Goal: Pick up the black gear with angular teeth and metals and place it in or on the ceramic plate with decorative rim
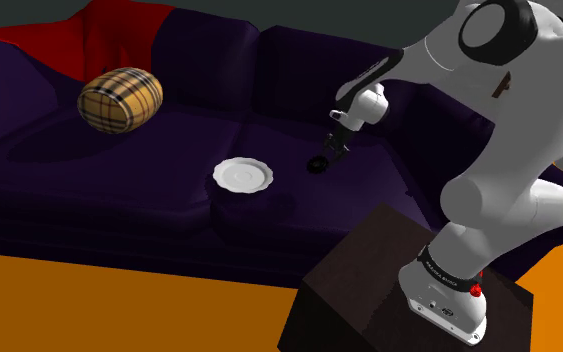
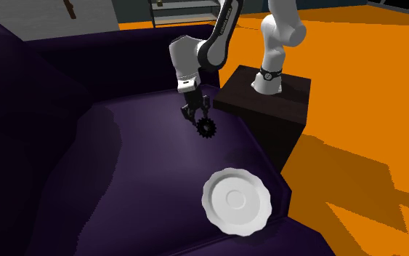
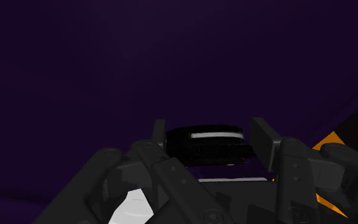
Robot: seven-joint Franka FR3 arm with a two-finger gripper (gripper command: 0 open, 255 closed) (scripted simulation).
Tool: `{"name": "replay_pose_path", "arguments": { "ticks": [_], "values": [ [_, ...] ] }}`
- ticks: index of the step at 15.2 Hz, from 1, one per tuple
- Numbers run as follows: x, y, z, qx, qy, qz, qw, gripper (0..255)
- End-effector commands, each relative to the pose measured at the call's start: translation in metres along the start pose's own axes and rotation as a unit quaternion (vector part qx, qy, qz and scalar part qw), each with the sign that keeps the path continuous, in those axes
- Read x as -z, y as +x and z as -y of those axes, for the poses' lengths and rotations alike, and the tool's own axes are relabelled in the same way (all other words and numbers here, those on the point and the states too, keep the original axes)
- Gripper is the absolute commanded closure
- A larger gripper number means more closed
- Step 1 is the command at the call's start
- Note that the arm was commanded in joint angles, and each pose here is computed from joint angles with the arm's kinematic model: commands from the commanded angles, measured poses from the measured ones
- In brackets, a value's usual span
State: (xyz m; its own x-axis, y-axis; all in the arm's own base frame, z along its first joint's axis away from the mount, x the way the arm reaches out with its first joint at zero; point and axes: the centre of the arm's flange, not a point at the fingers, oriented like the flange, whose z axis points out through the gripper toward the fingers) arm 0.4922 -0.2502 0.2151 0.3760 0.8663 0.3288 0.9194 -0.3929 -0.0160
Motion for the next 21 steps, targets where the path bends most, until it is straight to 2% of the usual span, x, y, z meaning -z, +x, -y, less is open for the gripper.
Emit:
{"name": "replay_pose_path", "arguments": {
  "ticks": [1,21],
  "values": [
    [-0.006,0.023,-0.008,-0.001,0.000,0.000,1.0000,255],
    [-0.078,0.266,-0.103,-0.001,0.000,0.000,1.0000,255]
  ]
}}
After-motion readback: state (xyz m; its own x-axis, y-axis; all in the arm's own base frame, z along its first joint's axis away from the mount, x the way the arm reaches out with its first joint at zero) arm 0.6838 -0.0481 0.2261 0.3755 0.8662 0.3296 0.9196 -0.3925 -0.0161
